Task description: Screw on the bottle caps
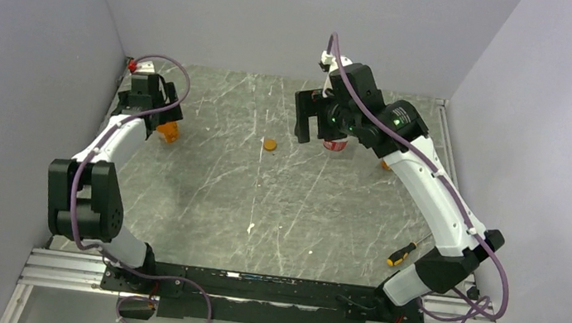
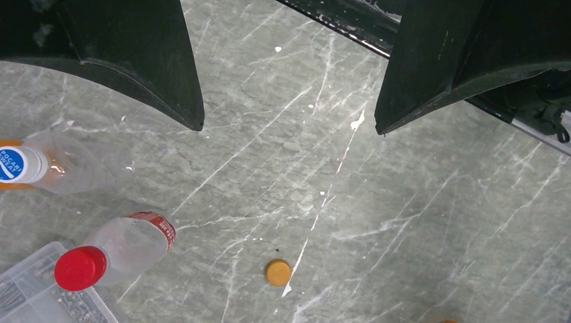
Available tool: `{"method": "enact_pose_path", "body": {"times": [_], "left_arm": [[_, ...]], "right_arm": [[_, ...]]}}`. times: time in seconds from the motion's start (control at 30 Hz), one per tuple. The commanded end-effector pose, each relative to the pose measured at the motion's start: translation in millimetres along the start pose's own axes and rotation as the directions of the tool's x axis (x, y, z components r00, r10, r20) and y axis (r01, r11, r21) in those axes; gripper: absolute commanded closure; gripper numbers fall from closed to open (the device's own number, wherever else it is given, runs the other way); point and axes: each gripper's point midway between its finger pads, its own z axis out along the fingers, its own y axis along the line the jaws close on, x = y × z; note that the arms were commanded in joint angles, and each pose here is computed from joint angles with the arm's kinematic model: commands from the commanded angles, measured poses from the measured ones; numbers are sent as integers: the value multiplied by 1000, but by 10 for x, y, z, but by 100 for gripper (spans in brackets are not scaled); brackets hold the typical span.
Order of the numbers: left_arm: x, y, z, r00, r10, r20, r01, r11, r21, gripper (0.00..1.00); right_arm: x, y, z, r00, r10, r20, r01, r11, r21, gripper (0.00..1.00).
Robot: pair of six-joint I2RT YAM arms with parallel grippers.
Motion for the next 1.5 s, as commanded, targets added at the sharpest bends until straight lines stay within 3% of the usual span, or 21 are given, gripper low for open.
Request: {"method": "enact_pose_path", "body": {"times": [0.0,0.3,0.5,0.67,0.83,0.93,1.0,1.13,1.3,1.47], "left_arm": [[-160,-74,223,994,-49,93,48,999,18,1],[27,25,565,979,-121,164,128,991,-33,1],[116,-45,648,971,-122,204,119,993,25,12],[185,-149,616,974,-97,204,79,993,92,30],[171,-550,279,998,-3,59,-15,955,295,63],[156,-914,-224,997,81,-15,-62,851,522,67],[185,-1193,-688,989,144,-33,-78,703,706,67],[376,-1558,-1618,959,283,-23,-98,406,909,68],[769,-1882,-2662,893,423,153,-183,31,983,66],[1025,-1944,-3207,851,438,290,-238,-172,956,69]], "right_arm": [[-207,41,-249,993,28,116,-25,999,-26,0],[-110,78,-213,995,15,95,-12,1000,-26,0],[-64,84,-170,996,10,86,-8,1000,-23,0],[-21,102,-104,997,1,76,1,1000,-26,0],[9,116,-59,997,-17,69,20,999,-34,1],[-24,163,-104,996,-29,85,35,997,-66,0],[-48,217,-153,995,-37,97,47,994,-101,0],[-89,393,-282,989,-65,136,93,972,-213,0],[-48,706,-373,987,-78,143,129,910,-393,0],[18,941,-502,989,-63,133,125,838,-531,1]]}}
